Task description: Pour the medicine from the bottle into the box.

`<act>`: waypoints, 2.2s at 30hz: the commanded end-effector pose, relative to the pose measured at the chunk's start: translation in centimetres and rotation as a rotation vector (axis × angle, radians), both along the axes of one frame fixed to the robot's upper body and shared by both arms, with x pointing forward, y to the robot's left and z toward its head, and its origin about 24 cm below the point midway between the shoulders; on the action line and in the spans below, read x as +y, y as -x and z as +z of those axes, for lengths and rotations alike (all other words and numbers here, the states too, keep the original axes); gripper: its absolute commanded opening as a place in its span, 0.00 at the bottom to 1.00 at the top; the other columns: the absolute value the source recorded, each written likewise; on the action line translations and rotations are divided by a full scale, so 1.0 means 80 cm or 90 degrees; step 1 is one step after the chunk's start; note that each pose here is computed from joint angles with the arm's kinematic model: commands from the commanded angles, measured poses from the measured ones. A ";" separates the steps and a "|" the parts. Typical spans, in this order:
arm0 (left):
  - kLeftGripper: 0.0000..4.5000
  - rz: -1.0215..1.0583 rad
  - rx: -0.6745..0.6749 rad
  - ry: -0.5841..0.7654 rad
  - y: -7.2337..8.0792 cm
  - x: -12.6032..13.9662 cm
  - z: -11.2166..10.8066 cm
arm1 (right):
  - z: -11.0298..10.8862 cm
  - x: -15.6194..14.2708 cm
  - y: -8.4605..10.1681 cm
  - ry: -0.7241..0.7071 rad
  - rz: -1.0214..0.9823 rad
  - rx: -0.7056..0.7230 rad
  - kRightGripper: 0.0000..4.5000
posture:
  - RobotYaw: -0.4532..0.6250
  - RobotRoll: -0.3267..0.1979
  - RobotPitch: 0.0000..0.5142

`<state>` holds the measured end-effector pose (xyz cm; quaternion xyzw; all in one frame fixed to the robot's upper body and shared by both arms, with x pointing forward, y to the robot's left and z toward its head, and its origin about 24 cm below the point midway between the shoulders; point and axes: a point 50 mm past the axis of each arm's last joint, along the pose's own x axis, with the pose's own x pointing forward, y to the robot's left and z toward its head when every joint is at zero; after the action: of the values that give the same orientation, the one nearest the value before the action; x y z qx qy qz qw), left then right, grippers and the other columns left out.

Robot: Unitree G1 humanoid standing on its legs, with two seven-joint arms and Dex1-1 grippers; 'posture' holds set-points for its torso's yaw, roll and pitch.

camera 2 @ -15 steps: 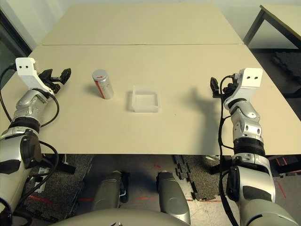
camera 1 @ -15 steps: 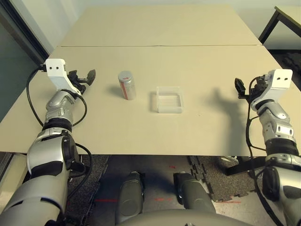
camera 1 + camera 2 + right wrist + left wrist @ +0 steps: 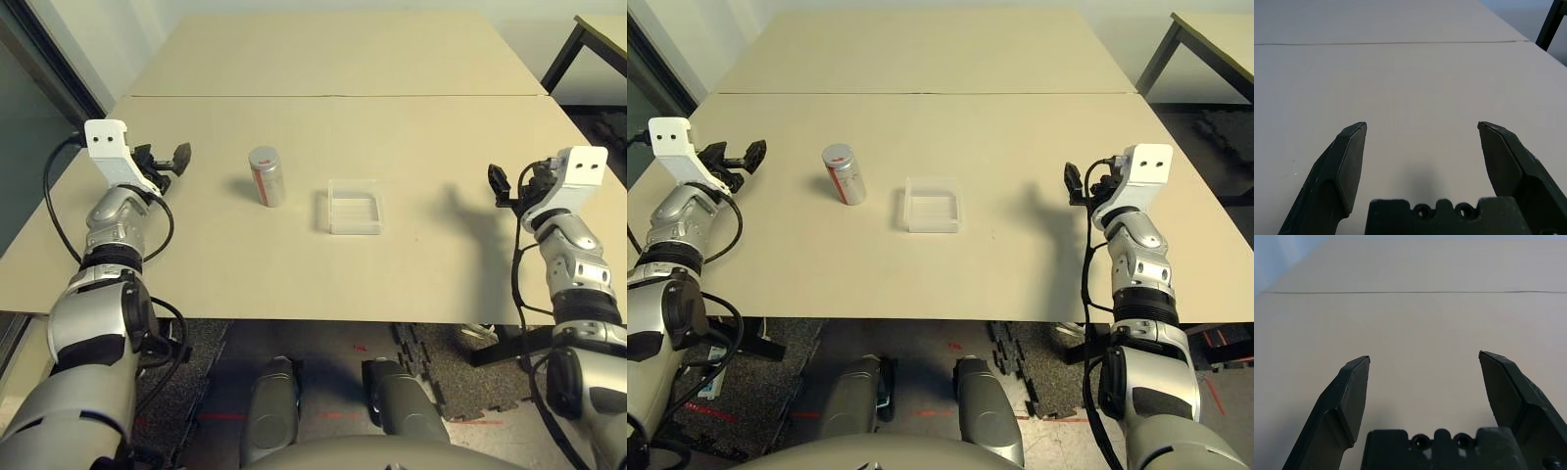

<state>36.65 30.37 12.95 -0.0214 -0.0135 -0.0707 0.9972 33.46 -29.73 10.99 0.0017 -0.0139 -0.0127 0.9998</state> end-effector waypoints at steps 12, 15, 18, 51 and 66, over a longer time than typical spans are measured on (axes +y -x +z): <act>0.99 -0.333 0.084 -0.115 0.049 -0.022 0.009 | 0.037 0.079 0.020 0.038 0.346 0.125 1.00 | 0.32 0.62 0.20; 0.99 -0.350 0.101 -0.121 0.059 -0.023 0.008 | 0.044 0.095 0.024 0.051 0.392 0.143 1.00 | 0.33 0.62 0.20; 0.99 -0.357 0.099 -0.111 0.058 -0.032 0.008 | 0.049 0.113 0.025 0.048 0.432 0.152 1.00 | 0.33 0.62 0.18; 0.99 -0.395 0.103 -0.094 -0.007 -0.106 -0.026 | 0.074 0.184 0.048 0.075 0.561 0.127 1.00 | 0.19 0.62 0.14; 0.61 -0.347 0.127 -0.115 -0.004 -0.098 -0.046 | 0.077 0.186 0.044 0.073 0.563 0.117 1.00 | 0.21 0.62 0.14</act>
<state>36.92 22.59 9.49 0.0544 0.0909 -0.3393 0.9347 29.89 -15.10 16.99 -0.0510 0.0812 0.4105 0.9068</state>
